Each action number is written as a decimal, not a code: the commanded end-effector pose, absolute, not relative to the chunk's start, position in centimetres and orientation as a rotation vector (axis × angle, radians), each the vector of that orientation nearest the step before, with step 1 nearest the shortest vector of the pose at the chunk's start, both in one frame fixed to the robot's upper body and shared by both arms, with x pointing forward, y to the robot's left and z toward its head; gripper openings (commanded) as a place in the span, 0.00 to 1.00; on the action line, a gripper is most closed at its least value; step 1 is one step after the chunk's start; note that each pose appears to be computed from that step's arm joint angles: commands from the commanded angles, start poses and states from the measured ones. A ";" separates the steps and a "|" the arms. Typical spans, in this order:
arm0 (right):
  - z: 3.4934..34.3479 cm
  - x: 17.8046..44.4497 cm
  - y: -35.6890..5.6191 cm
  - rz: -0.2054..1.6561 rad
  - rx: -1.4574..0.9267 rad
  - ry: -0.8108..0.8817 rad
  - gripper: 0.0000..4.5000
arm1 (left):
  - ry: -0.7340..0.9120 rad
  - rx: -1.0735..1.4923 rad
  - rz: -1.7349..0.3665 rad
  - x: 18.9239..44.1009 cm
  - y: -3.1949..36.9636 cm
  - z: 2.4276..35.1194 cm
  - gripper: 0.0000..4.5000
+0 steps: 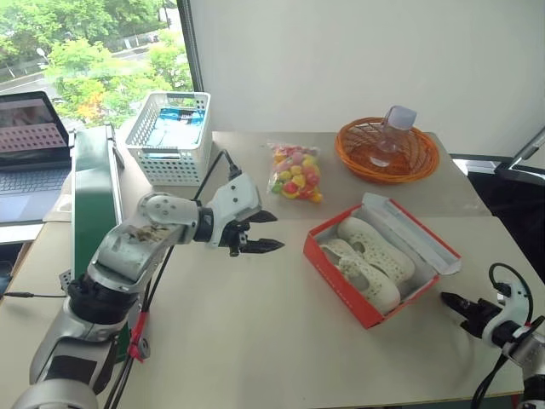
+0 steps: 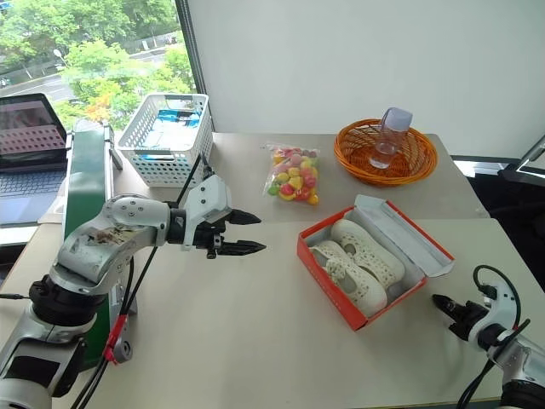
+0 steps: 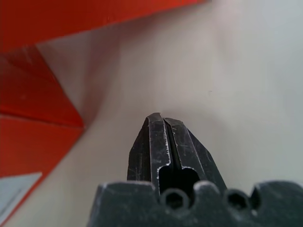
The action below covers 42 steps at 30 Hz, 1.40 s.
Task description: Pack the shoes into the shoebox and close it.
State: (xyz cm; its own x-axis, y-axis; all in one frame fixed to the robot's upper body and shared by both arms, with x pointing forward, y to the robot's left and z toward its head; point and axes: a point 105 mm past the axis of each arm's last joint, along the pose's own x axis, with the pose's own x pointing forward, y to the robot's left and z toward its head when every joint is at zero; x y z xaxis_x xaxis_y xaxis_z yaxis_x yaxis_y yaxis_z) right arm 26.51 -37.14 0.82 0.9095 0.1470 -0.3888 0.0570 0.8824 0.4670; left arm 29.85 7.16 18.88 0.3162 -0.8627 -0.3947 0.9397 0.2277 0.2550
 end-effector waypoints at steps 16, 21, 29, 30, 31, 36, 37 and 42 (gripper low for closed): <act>2.9 34.0 -33.3 0.105 0.658 0.180 0.01 | 0.141 0.510 -1.206 29.9 7.7 20.6 0.64; 5.5 35.1 -33.8 0.114 0.739 0.047 0.01 | 0.144 0.515 -1.204 30.0 7.8 20.6 0.64; 9.7 35.1 -35.0 0.166 0.822 -0.134 0.01 | 0.144 0.519 -1.205 30.0 7.8 20.5 0.64; 10.0 35.0 -35.1 0.174 0.824 -0.147 0.01 | 0.144 0.519 -1.205 30.0 7.8 20.5 0.64; 10.4 35.0 -35.1 0.183 0.825 -0.158 0.01 | 0.144 0.520 -1.206 30.0 7.8 20.5 0.64; 12.5 34.6 -34.6 0.267 0.851 -0.220 0.01 | 0.145 0.523 -1.209 30.0 7.8 20.4 0.64; 12.7 34.4 -34.2 0.288 0.854 -0.218 0.01 | 0.145 0.524 -1.210 30.0 7.8 20.4 0.64; 12.3 33.2 -32.0 0.371 0.830 -0.148 0.01 | 0.146 0.526 -1.206 29.9 7.9 20.3 0.64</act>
State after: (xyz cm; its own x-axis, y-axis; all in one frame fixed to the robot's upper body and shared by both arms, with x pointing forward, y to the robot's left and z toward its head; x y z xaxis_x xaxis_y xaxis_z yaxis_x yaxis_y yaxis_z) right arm 33.52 -32.54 10.64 0.9478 0.2307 0.2202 -0.3174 0.6149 0.7219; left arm 30.11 8.04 19.26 0.3578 -0.8430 -0.4017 0.9268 0.2678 0.2634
